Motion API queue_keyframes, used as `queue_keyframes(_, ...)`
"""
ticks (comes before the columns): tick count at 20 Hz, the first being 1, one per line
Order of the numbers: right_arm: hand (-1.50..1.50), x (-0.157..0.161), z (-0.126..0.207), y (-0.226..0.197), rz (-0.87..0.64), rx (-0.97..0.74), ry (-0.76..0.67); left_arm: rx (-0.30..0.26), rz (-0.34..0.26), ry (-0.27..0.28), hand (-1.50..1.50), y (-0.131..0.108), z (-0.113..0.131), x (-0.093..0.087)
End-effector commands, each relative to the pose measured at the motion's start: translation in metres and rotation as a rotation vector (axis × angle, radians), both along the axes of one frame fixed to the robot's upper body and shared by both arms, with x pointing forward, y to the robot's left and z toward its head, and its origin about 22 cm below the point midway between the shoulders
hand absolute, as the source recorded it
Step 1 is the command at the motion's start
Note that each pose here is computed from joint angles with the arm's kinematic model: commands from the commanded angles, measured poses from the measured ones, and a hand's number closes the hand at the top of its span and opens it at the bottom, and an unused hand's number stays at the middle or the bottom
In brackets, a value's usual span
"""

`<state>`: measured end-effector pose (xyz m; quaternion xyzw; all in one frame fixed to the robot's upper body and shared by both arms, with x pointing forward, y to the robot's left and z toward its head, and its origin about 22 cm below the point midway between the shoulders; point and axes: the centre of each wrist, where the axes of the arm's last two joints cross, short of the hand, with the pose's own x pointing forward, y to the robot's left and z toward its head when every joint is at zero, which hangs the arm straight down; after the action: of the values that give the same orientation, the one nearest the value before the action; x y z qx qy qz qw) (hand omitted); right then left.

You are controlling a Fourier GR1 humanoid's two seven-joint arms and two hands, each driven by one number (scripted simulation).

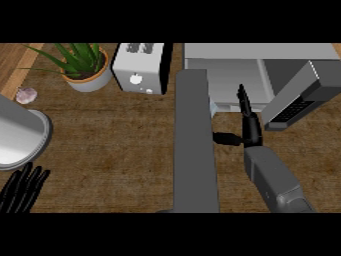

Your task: Pick up the milk, place it into the microwave and close the microwave

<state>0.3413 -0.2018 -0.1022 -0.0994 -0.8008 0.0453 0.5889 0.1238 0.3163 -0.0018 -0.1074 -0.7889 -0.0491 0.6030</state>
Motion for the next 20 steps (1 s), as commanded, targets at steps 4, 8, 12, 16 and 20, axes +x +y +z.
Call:
queue_keyframes(4,-1.5,-0.025,-0.018,0.001,0.126,0.146,-0.028,-0.005,-0.111,0.003,-1.5,-0.034,0.002,0.015)
queue_keyframes(8,-1.5,-0.053,-0.029,0.004,0.122,0.154,-0.017,0.046,-0.178,0.012,-1.5,-0.034,0.007,0.013)
queue_keyframes(12,-1.5,-0.089,-0.036,-0.031,0.097,0.186,-0.055,0.076,-0.223,0.011,1.5,-0.049,0.004,0.026)
queue_keyframes(16,-1.5,-0.114,-0.031,-0.058,0.087,0.246,-0.086,0.136,-0.243,0.005,1.5,-0.078,0.006,0.06)
queue_keyframes(20,1.5,-0.148,-0.014,-0.076,0.091,0.251,-0.074,0.183,-0.284,-0.028,1.5,-0.092,0.024,0.073)
